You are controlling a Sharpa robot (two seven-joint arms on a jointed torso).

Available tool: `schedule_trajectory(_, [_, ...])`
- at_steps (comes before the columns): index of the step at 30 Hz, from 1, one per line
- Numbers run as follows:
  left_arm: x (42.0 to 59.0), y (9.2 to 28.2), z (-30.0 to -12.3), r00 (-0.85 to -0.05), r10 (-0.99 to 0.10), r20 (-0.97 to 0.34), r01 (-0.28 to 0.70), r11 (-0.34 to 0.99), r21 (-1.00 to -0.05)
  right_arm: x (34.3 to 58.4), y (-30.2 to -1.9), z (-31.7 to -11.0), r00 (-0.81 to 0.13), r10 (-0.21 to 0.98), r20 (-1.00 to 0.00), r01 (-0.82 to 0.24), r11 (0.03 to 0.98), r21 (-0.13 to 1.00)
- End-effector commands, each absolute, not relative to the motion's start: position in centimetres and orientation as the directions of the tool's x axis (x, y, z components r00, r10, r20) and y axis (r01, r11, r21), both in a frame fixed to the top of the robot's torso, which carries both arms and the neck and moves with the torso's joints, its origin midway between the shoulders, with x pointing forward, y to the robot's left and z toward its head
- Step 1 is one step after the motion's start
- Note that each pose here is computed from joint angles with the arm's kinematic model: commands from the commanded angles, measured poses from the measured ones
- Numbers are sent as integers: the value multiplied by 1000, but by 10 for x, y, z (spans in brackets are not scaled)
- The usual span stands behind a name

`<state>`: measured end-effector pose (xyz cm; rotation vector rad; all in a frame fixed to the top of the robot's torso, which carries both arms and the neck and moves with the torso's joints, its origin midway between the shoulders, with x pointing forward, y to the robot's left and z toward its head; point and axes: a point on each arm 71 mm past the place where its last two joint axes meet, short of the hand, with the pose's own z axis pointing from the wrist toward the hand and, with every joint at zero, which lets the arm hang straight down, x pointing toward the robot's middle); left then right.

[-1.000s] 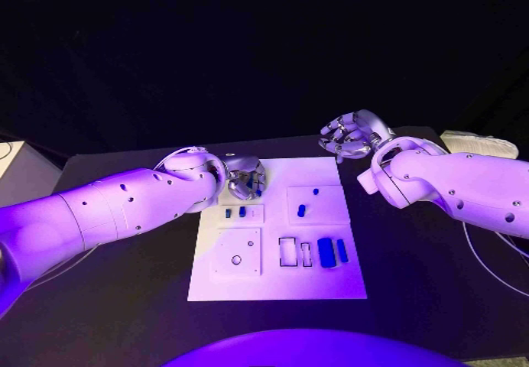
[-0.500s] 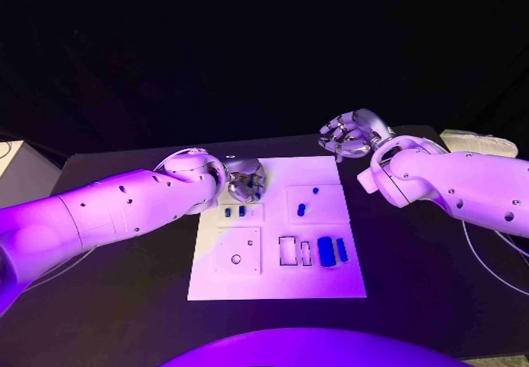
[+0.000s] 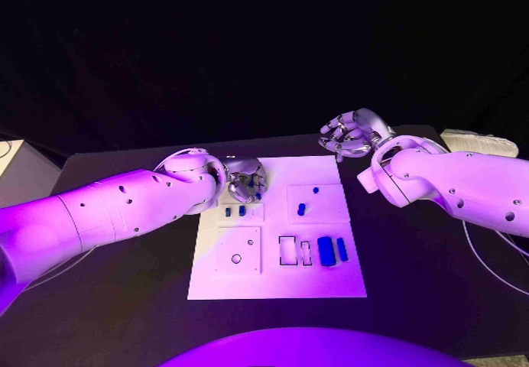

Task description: Assemble the parts on the task board

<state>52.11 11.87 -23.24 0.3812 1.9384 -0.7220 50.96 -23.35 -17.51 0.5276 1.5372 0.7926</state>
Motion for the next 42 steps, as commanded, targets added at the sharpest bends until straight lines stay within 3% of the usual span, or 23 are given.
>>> schedule_trajectory(1, [521, 118, -233, -466, -33, -884, 545, 777, -316, 509, -232, -174, -133, 727, -674, -140, 660, 738])
schedule_trajectory(20, [520, 117, -240, -478, -18, -878, 537, 785, -308, 509, -231, -174, -134, 727, -674, -141, 659, 739])
schedule_trajectory(42, [520, 118, -234, -419, -94, -903, 559, 757, -338, 509, -230, -177, -140, 726, -673, -136, 659, 739])
